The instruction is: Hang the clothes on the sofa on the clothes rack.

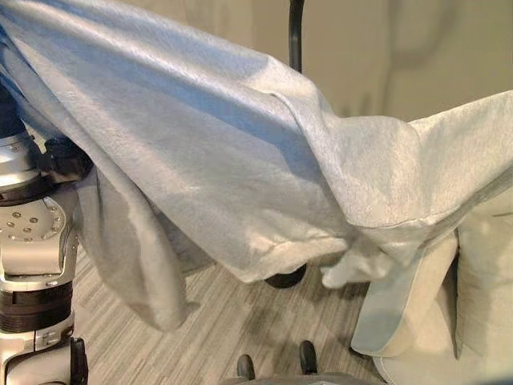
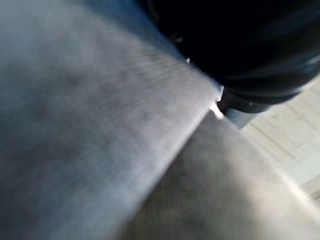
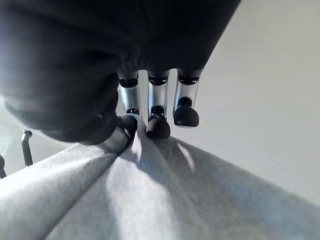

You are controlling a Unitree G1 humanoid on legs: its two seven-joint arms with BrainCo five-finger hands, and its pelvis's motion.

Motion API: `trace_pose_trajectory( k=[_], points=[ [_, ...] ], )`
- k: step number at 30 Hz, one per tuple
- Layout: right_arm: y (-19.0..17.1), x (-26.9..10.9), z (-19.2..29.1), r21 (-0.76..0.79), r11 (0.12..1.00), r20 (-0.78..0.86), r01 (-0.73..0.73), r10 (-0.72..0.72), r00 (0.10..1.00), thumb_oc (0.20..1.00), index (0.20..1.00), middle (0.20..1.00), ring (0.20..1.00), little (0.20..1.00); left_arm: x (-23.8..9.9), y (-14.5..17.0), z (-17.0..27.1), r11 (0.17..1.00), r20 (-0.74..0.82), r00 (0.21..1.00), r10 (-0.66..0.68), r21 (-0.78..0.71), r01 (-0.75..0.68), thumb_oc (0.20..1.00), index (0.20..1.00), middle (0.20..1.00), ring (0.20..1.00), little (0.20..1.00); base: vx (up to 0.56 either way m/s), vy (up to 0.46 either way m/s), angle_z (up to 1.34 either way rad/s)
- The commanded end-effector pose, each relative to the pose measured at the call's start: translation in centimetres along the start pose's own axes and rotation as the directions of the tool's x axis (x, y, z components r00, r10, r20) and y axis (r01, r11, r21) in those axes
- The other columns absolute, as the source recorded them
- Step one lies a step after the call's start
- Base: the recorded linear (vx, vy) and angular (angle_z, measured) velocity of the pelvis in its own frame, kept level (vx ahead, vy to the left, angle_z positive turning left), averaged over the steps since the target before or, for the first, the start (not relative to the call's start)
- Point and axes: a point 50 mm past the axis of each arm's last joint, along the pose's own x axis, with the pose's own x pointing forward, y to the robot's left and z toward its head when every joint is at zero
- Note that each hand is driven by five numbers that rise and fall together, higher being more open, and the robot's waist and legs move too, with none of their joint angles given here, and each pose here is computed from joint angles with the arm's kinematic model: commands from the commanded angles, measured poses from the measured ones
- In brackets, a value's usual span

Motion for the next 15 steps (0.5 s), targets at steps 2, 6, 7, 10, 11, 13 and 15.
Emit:
trace_pose_trajectory(
  k=[2, 6, 7, 10, 11, 13, 15],
  points=[
    [-2.2, 5.7, 2.3, -0.036, 0.99, 0.186, 0.133, -0.124, 0.975, 0.2, 0.2, 0.2, 0.2, 0.2, 4.3, -0.9, 0.0, 0.993, 0.106, 0.993, -0.043, 0.117, 0.03, 0.2, 0.2, 0.2, 0.2, 0.2, 0.02, -0.007, 0.0],
    [-2.8, 9.4, 3.0, -0.071, 0.984, 0.224, 0.166, -0.147, 0.964, 0.2, 0.2, 0.2, 0.2, 0.2, 6.9, -1.7, -0.9, 0.98, 0.097, 0.993, -0.067, 0.191, 0.048, 0.2, 0.2, 0.2, 0.2, 0.2, 0.01, -0.001, -0.01],
    [-3.0, 11.6, 3.1, -0.085, 0.981, 0.221, 0.176, -0.153, 0.963, 0.2, 0.2, 0.2, 0.2, 0.2, 8.7, -1.9, -1.8, 0.961, 0.076, 0.994, -0.075, 0.27, 0.052, 0.2, 0.2, 0.2, 0.2, 0.2, 0.03, -0.004, -0.04],
    [-2.4, 13.4, 3.0, -0.109, 0.986, 0.192, 0.129, -0.107, 0.976, 0.2, 0.2, 0.2, 0.2, 0.2, 10.3, -2.3, -3.5, 0.912, 0.003, 0.993, -0.118, 0.396, 0.107, 0.2, 0.2, 0.2, 0.2, 0.2, 0.01, -0.003, -0.01],
    [-2.2, 13.9, 3.1, -0.105, 0.986, 0.194, 0.133, -0.111, 0.975, 0.2, 0.2, 0.2, 0.2, 0.2, 10.8, -2.4, -3.5, 0.911, 0.007, 0.993, -0.115, 0.4, 0.102, 0.2, 0.2, 0.2, 0.2, 0.2, 0.0, 0.0, 0.0],
    [-1.3, 15.6, 2.8, -0.162, 0.984, 0.144, 0.081, -0.058, 0.988, 0.2, 0.2, 0.2, 0.2, 0.2, 12.0, -3.5, -4.6, 0.882, -0.053, 0.986, -0.157, 0.441, 0.164, 0.2, 0.2, 0.2, 0.2, 0.2, 0.0, 0.0, 0.0],
    [-0.8, 16.8, 3.2, -0.165, 0.983, 0.132, 0.074, -0.053, 0.99, 0.2, 0.2, 0.2, 0.2, 0.2, 12.8, -3.4, -5.1, 0.854, -0.084, 0.983, -0.162, 0.487, 0.182, 0.2, 0.2, 0.2, 0.2, 0.2, 0.0, 0.0, 0.0]
  ],
)
